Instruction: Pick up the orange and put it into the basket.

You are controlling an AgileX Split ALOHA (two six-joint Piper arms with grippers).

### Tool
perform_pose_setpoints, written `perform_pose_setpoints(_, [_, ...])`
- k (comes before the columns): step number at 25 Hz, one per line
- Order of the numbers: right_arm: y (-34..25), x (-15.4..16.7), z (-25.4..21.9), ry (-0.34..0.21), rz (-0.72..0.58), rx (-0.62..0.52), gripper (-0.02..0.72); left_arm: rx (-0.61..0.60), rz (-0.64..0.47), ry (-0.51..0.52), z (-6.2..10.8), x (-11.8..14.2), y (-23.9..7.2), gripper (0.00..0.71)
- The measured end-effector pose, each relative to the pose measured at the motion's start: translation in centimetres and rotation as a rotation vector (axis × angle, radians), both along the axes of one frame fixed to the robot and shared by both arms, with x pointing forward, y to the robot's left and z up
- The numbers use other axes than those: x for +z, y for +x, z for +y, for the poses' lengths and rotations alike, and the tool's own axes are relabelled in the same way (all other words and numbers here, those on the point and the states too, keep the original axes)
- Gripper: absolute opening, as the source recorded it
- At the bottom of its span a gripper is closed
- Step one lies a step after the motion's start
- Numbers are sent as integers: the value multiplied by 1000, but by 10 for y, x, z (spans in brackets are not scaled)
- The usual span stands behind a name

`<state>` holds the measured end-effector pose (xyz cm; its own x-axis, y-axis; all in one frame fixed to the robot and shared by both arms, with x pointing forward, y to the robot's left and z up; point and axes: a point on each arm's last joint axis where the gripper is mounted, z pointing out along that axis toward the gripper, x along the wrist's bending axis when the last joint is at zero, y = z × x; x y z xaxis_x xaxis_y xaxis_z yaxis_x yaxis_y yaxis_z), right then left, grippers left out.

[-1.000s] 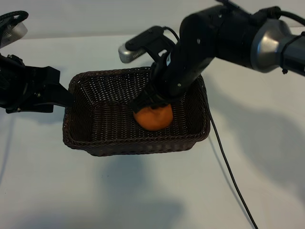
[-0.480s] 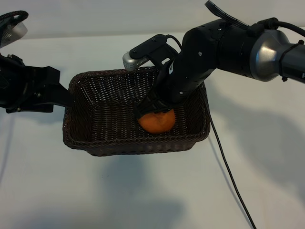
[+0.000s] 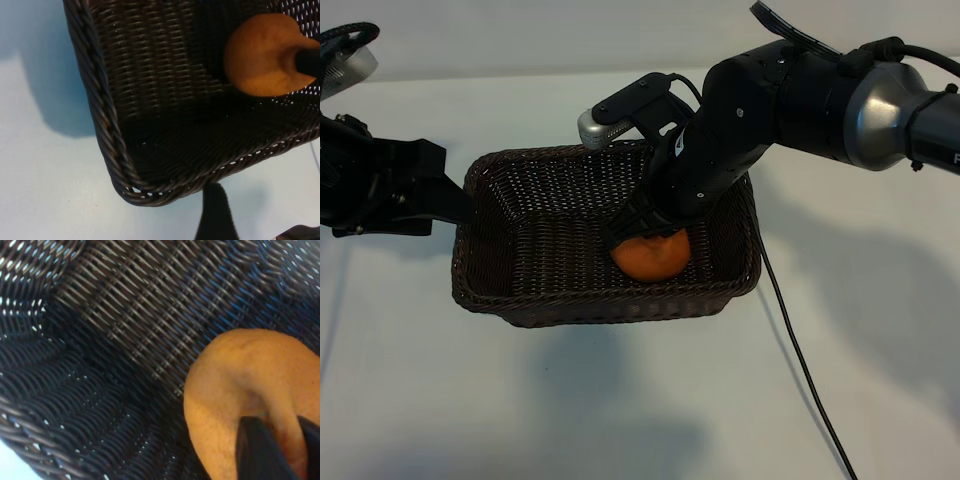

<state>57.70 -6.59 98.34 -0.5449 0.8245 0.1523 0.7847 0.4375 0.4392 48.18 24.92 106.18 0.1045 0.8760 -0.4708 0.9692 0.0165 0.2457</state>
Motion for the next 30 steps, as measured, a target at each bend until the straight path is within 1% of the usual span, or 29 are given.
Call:
perform_pose_setpoints(5, [0,0,0,3,1,-4,440,0,0,0,0,0,0,525])
perform_pose_setpoints(6, [0,0,0,3,1,-4,483,0,0,0,0,0,0,525])
perform_pose_setpoints(8, [0,0,0,3,1,-4,537,0,0,0,0,0,0,525])
perform_pose_setpoints(9, [0,0,0,3,2,-5,552,0,0,0,0,0,0,525])
perform_pose_setpoints(14, [0,9,1,7,3,0,558,0,0,0,0,0,0,525])
perform_pose_setpoints(19, [-7,36,-3,22,-11,12,525,0,1,0,0,0,0,525])
perform_pose_setpoints(25, [-21,62,-11,5,-1,38,465,0,1,0,0,0,0,525])
perform_pose_setpoints(30, [-29,71,-16,-17,23,52,441,0,1,0,0,0,0,525])
